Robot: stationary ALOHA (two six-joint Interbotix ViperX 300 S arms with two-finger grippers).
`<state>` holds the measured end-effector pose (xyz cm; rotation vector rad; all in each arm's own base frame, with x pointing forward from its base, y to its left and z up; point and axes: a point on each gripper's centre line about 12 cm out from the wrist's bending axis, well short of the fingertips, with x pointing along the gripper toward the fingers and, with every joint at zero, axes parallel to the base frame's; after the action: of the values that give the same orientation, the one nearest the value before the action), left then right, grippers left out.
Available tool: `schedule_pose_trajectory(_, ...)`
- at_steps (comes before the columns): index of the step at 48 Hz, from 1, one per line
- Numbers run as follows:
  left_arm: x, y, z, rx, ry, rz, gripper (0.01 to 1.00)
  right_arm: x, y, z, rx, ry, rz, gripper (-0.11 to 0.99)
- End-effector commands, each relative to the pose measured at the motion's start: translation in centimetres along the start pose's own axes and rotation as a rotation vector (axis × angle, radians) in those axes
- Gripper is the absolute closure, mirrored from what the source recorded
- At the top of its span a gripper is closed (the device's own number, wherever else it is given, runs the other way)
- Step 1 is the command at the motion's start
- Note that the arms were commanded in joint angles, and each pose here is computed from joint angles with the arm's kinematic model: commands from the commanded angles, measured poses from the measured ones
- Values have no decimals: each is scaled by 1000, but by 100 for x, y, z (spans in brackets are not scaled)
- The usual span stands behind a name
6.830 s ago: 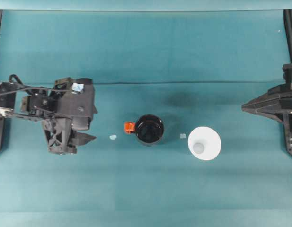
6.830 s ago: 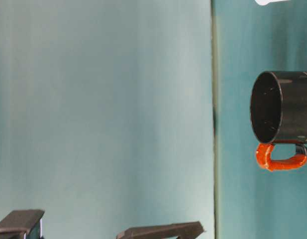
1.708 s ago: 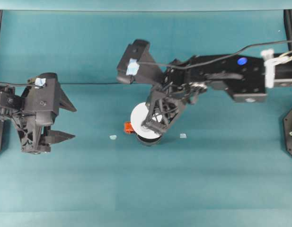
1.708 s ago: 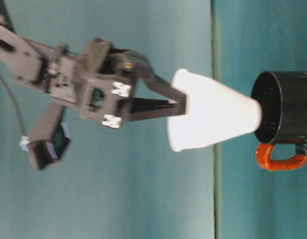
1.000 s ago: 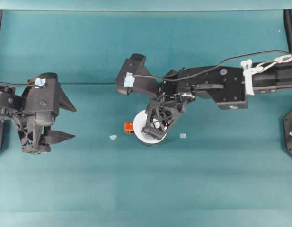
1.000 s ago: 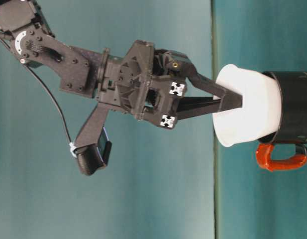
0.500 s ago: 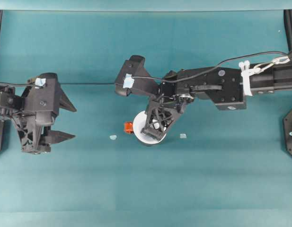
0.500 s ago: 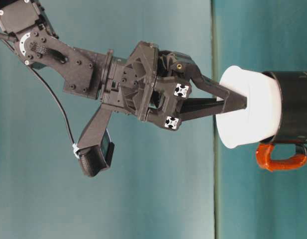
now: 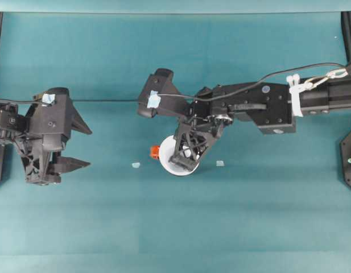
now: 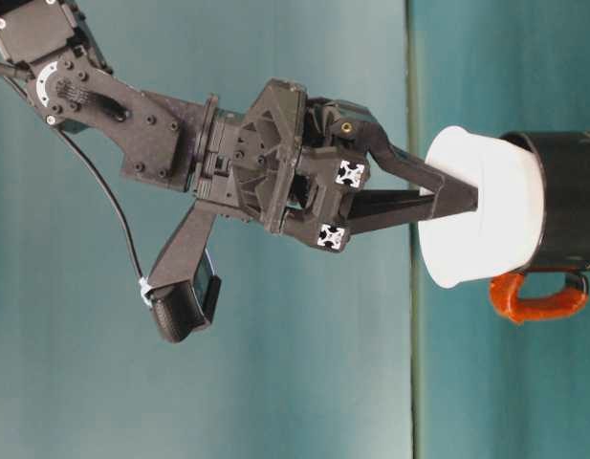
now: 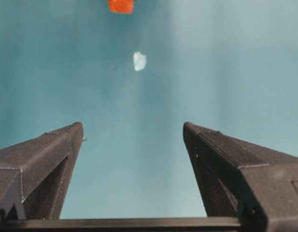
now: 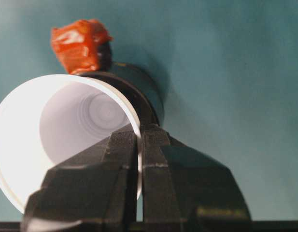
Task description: Put the paper cup into the moved red handle cup holder.
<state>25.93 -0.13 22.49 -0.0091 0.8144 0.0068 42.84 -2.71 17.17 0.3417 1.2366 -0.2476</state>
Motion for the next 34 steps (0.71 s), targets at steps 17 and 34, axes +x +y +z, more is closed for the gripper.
schedule_pose_trajectory(17,-37,0,63,1,-26,0,97,-130,89,67,-18,-34,22,326)
schedule_pose_trajectory(34,-35,-4,55,-8,-23,-1,97,-201,103,93,-25,-51,25,154)
